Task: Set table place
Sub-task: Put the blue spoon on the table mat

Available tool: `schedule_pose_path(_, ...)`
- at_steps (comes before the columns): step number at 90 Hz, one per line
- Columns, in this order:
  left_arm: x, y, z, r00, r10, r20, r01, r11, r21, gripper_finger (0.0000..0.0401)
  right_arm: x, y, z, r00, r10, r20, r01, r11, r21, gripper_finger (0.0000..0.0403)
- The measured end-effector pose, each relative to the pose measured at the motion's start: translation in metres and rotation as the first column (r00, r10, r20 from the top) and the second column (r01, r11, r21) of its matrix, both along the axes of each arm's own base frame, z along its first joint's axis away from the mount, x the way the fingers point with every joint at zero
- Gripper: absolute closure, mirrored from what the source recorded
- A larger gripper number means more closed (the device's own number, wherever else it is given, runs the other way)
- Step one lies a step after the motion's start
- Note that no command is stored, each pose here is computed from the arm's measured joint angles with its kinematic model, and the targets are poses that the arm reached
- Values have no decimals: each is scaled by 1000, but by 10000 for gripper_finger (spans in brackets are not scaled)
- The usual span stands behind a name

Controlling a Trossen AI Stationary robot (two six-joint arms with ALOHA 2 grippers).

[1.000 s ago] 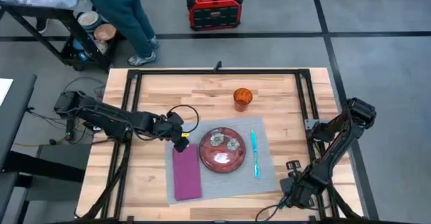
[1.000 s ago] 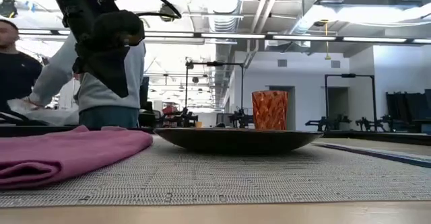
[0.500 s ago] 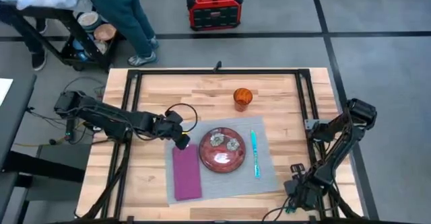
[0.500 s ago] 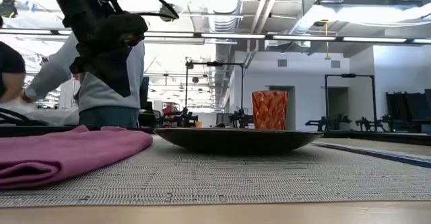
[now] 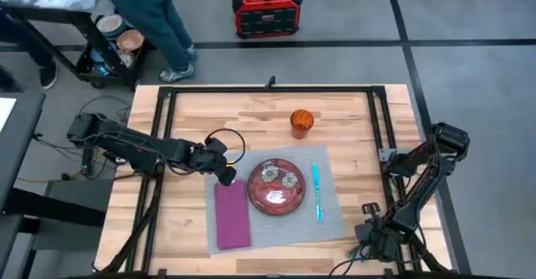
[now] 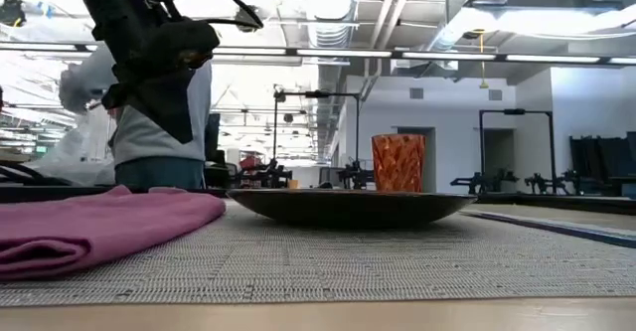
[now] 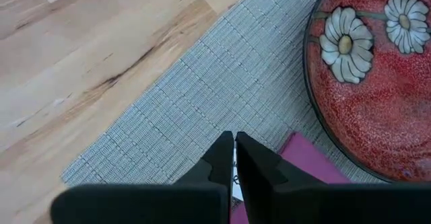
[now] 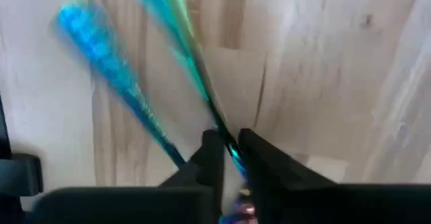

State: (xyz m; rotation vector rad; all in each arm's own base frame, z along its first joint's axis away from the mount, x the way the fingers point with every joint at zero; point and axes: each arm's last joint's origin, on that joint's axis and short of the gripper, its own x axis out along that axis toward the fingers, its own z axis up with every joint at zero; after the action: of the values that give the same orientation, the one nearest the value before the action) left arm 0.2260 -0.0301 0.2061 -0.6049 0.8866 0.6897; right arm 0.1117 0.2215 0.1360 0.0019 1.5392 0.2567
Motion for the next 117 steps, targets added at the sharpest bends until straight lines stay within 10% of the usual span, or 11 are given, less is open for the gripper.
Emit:
schedule_pose_path(69, -1, 0, 0, 1000, -3, -10, 3, 1000, 15, 401, 8, 6, 50, 989, 122, -79, -133, 980, -148, 403)
schedule_pose_path(95, -1, 1, 0, 999, -26, -20, 27, 999, 38, 401, 31, -7, 94, 860, 484, -161, -506, 847, -160, 401)
schedule_pose_path(117, -2, 2, 0, 1000, -7, -22, 9, 997, 75, 401, 62, -38, 100, 810, 549, -206, -580, 801, -149, 402)
